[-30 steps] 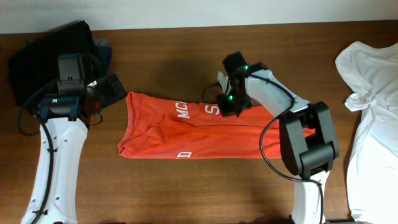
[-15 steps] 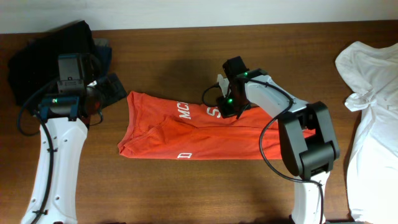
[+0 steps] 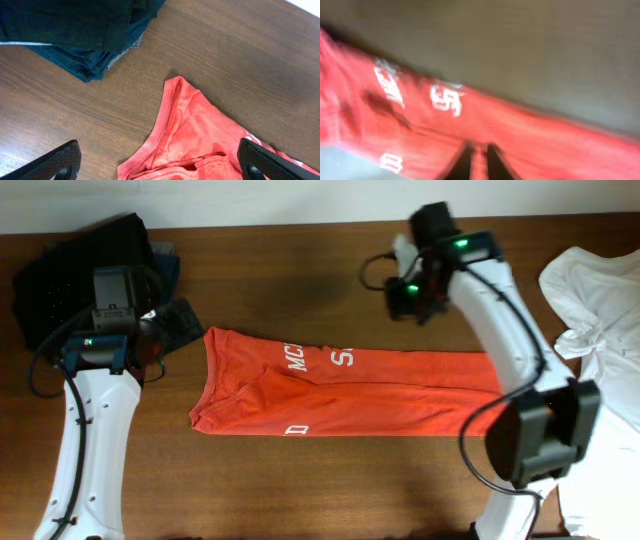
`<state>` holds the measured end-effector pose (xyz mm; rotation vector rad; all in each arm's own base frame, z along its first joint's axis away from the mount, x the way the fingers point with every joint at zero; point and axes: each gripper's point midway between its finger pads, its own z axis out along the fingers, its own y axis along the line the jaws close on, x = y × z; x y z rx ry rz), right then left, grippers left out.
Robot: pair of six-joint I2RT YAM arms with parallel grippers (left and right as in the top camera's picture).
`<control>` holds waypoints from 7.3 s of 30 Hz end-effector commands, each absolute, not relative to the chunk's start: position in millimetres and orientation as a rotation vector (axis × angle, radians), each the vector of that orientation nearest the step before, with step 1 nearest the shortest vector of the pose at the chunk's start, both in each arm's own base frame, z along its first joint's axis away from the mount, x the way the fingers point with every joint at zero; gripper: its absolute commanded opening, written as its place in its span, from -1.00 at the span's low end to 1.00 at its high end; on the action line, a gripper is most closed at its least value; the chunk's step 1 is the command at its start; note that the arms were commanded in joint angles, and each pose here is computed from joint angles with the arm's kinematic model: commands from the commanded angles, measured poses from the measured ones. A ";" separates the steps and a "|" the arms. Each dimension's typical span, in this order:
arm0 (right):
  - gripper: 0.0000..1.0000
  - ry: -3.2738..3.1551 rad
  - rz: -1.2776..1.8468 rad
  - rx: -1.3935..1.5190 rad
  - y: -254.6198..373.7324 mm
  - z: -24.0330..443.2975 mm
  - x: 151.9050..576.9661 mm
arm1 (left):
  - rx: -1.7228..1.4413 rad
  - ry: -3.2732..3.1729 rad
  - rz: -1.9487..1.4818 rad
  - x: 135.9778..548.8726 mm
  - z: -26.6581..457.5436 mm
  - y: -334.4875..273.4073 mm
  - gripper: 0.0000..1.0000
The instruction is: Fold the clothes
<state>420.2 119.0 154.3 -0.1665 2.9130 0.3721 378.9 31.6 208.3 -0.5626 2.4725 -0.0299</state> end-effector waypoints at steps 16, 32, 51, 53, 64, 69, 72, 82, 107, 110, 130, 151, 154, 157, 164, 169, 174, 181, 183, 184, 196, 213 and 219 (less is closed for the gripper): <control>-0.91 3.254 0.635 -0.443 77.7 13.4 295.6 | -0.572 2.458 -0.033 379.7 211.8 32.9 0.99; -0.07 2.412 0.612 -1.497 274.4 79.6 341.8 | -0.572 2.458 -0.033 379.7 211.8 32.9 0.99; -0.17 2.421 0.743 -1.555 300.7 22.6 330.7 | -0.572 2.458 -0.033 379.7 211.8 32.9 0.99; -0.17 2.430 0.746 -1.557 299.7 22.3 329.0 | -0.572 2.458 -0.033 379.7 211.8 32.9 0.99; -0.10 2.470 0.754 -1.561 296.4 14.5 323.8 | -0.572 2.458 -0.033 379.7 211.8 32.9 0.99; -0.19 2.491 0.760 -1.564 295.8 3.5 322.6 | -0.572 2.458 -0.033 379.7 211.8 32.9 0.99; -0.17 2.494 0.758 -1.523 300.5 13.3 330.9 | -0.572 2.458 -0.033 379.7 211.8 32.9 0.99; 0.08 2.529 0.776 -1.514 296.5 -0.9 322.3 | -0.572 2.458 -0.033 379.7 211.8 32.9 0.99; -0.65 2.675 0.679 -1.557 328.4 -1.5 271.3 | -0.572 2.458 -0.033 379.7 211.8 32.9 0.99; -0.63 2.688 0.785 -1.513 337.3 4.5 265.3 | -0.572 2.458 -0.033 379.7 211.8 32.9 0.99; 0.26 2.782 0.641 -1.485 184.5 35.2 315.2 | -0.572 2.458 -0.033 379.7 211.8 32.9 0.99; -0.80 2.932 0.919 -1.358 194.9 29.3 268.8 | -0.572 2.458 -0.033 379.7 211.8 32.9 0.98; -0.27 2.931 0.888 -1.436 198.1 3.5 248.0 | -0.572 2.458 -0.033 379.7 211.8 32.9 0.99; 0.47 2.944 0.837 -1.396 194.3 9.9 260.8 | -0.572 2.458 -0.033 379.7 211.8 32.9 0.99; 0.51 2.652 1.099 -1.345 247.9 62.8 293.0 | -0.572 2.458 -0.033 379.7 211.8 32.9 0.99; -0.06 2.569 1.077 -1.406 304.0 5.7 253.9 | -0.572 2.458 -0.033 379.7 211.8 32.9 0.99; 0.19 2.482 1.125 -1.296 318.2 56.4 299.5 | -0.572 2.458 -0.033 379.7 211.8 32.8 0.99; -0.19 3.108 0.613 -0.690 139.6 88.8 348.9 | -0.572 2.458 -0.033 379.7 211.8 32.9 0.99; -0.92 3.221 0.570 -0.399 94.6 75.4 346.8 | -0.572 2.458 -0.033 379.7 211.8 32.8 0.99; -0.91 3.257 0.569 -0.273 75.0 69.0 343.9 | -0.572 2.458 -0.033 379.7 211.8 32.9 0.98; -0.88 3.062 0.615 0.016 32.6 3.4 364.9 | -0.572 2.458 -0.033 379.7 211.8 32.9 0.99; -0.47 3.082 0.240 0.423 -33.5 28.4 364.4 | -0.572 2.458 -0.033 379.7 211.8 32.9 0.99; -0.91 3.110 0.271 0.431 -30.1 17.7 362.0 | -0.572 2.458 -0.033 379.7 211.8 32.9 0.99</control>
